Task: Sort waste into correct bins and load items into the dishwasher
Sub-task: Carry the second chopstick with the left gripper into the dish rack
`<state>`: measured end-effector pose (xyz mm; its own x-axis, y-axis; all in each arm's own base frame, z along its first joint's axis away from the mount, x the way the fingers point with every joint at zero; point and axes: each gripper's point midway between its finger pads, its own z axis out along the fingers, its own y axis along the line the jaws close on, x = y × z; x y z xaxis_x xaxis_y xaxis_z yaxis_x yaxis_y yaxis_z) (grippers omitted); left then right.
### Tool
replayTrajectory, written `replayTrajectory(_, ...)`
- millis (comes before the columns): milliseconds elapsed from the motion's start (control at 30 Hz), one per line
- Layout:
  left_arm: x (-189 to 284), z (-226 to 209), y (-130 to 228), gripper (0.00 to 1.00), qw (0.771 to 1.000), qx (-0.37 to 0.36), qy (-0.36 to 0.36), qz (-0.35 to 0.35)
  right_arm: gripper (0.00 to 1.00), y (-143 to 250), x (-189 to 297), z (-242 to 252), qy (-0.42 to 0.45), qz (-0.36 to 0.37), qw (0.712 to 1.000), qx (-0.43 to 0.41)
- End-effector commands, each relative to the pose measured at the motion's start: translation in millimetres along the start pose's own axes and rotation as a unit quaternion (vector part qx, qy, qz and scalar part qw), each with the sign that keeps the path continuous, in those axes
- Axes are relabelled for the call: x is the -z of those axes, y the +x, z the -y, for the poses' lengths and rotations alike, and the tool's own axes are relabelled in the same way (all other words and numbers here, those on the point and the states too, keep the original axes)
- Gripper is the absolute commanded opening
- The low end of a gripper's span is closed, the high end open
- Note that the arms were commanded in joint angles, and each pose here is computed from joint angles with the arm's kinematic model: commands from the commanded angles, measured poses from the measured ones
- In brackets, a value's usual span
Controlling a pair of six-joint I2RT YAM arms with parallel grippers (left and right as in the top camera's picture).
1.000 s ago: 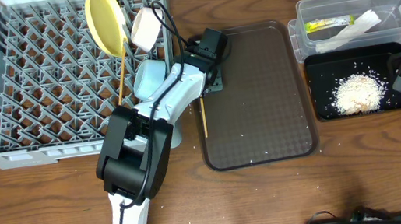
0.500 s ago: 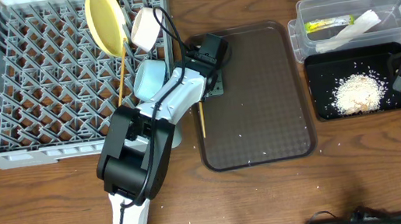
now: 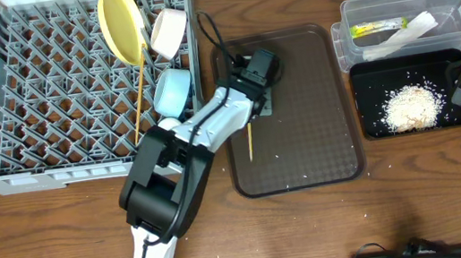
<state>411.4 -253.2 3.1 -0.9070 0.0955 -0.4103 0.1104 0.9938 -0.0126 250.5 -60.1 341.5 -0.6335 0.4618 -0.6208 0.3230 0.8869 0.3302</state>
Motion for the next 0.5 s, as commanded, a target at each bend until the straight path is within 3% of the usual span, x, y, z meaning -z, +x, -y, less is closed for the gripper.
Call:
replayTrajectory(0,-9.8,-4.0,26.7,0.07,0.999,-0.011,-0.006,-0.040,0.99,-2.1,2.3,-0.6,-0.001,0.004,1.000,-0.005)
replayTrajectory(67,3.6,-2.7,18.6,0.07,0.999,-0.010,-0.003,-0.034,0.99,-2.1,2.3,-0.6,-0.001,0.004,1.000,-0.005)
replayTrajectory(100,34.7,2.1,-3.8,0.08,1.000,-0.020,0.013,-0.003,0.99,-2.0,2.2,-0.7,-0.001,0.004,1.000,-0.005)
replayTrajectory(267,113.3,-4.2,-50.1,0.07,0.993,-0.061,0.034,0.091,0.99,-2.1,2.3,-0.6,-0.001,0.004,1.000,-0.005)
replayTrajectory(467,217.5,-85.5,-84.2,0.07,0.979,-0.051,-0.053,0.189,0.99,-2.1,2.1,-0.7,-0.001,0.004,1.000,-0.005)
